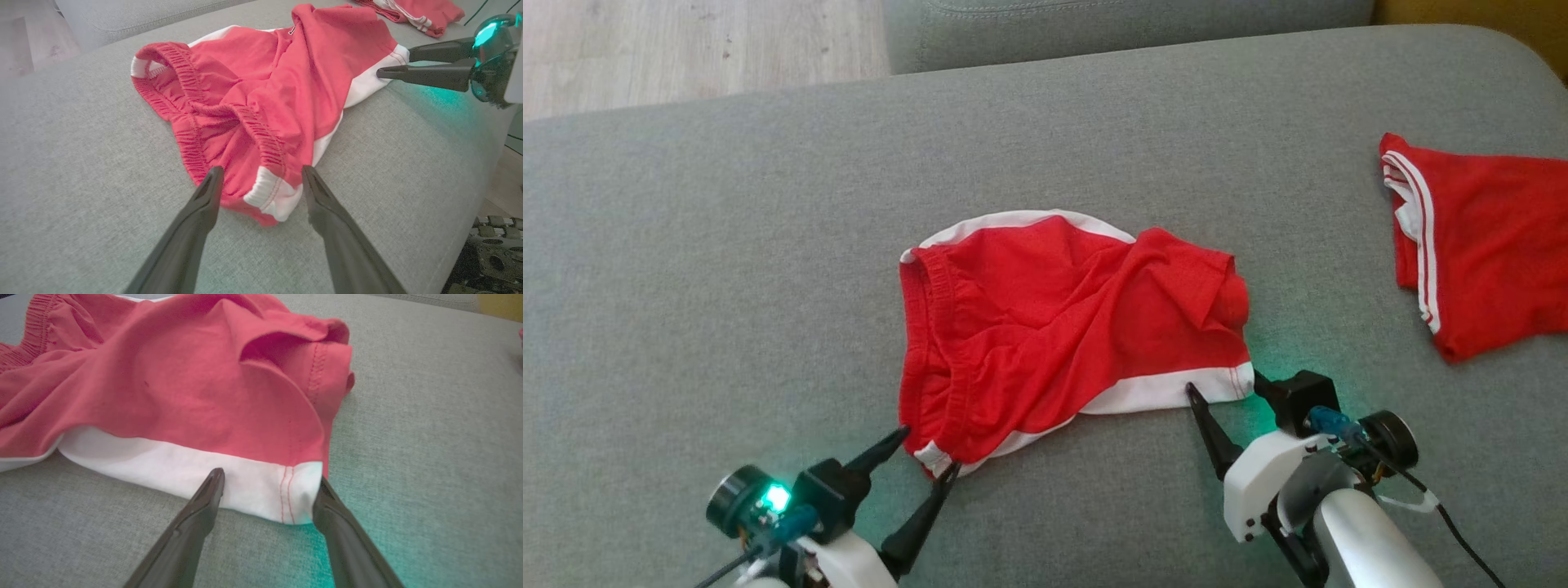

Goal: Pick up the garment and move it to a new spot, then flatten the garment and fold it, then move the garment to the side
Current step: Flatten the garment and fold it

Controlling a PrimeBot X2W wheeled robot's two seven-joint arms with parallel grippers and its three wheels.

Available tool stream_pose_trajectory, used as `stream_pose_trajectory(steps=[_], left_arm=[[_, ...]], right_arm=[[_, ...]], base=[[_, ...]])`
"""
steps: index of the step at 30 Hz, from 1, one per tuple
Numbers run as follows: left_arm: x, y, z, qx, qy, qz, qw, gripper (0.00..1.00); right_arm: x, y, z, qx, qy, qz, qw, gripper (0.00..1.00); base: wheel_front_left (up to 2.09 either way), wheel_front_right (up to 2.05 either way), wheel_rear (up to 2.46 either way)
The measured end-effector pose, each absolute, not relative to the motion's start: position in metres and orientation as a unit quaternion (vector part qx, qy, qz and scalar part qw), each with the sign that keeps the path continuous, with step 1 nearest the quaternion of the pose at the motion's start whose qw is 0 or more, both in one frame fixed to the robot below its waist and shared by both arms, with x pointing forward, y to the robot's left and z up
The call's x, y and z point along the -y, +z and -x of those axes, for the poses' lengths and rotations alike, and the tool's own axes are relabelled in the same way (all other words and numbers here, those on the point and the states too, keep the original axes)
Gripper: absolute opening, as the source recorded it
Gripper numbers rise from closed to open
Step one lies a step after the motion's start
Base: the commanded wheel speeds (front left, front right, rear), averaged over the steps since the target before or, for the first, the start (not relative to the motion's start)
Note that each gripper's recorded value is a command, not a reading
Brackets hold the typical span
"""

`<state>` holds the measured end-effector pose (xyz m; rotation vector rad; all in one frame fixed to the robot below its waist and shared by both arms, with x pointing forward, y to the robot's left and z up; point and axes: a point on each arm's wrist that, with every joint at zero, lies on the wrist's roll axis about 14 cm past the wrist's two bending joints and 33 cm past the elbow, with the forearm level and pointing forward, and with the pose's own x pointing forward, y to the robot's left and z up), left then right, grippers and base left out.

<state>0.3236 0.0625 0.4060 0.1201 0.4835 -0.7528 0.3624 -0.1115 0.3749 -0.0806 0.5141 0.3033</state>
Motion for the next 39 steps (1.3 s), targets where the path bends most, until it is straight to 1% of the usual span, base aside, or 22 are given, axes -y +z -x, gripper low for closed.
stream_pose_trajectory(steps=[12,26,28,29,30,31,32,34,35,36,39], left_arm=[[-0.060,0.376,-0.318,-0.278,-0.380,-0.064,0.880,1.00],[-0.064,0.366,-0.327,-0.284,-0.371,-0.058,0.882,0.99],[-0.064,0.365,-0.327,-0.286,-0.368,-0.052,0.883,0.88],[-0.065,0.365,-0.328,-0.286,-0.367,-0.052,0.883,0.78],[-0.065,0.364,-0.328,-0.287,-0.368,-0.051,0.883,0.60],[-0.065,0.365,-0.331,-0.284,-0.367,-0.049,0.885,0.48],[-0.064,0.365,-0.332,-0.285,-0.366,-0.046,0.885,0.33],[-0.061,0.366,-0.332,-0.282,-0.369,-0.035,0.885,0.00],[-0.059,0.365,-0.330,-0.284,-0.371,-0.030,0.884,0.00],[-0.058,0.365,-0.330,-0.285,-0.372,-0.026,0.883,0.00],[-0.057,0.367,-0.330,-0.284,-0.371,-0.013,0.884,0.00]], right_arm=[[0.117,0.371,-0.359,-0.261,0.141,0.035,0.954,1.00],[0.117,0.371,-0.357,-0.262,0.140,0.031,0.954,1.00],[0.116,0.370,-0.357,-0.263,0.142,0.029,0.954,1.00],[0.115,0.369,-0.357,-0.263,0.142,0.027,0.954,1.00],[0.114,0.369,-0.357,-0.264,0.143,0.027,0.953,1.00],[0.113,0.368,-0.358,-0.264,0.145,0.027,0.953,1.00],[0.112,0.368,-0.358,-0.264,0.148,0.027,0.953,1.00],[0.104,0.368,-0.359,-0.265,0.157,0.014,0.951,1.00],[0.100,0.369,-0.361,-0.264,0.163,0.009,0.951,0.36],[0.094,0.370,-0.361,-0.264,0.170,-0.001,0.949,0.00],[0.087,0.373,-0.363,-0.262,0.177,-0.015,0.949,0.00]], base=[[0.00,0.00,0.00],[0.00,0.00,0.00],[0.00,0.00,0.00],[0.00,0.00,0.00],[0.00,0.00,0.00],[0.00,0.00,0.00],[0.00,0.00,0.00],[0.00,0.00,0.00],[0.00,0.00,0.00],[0.00,0.00,0.00],[0.00,0.00,0.00]])
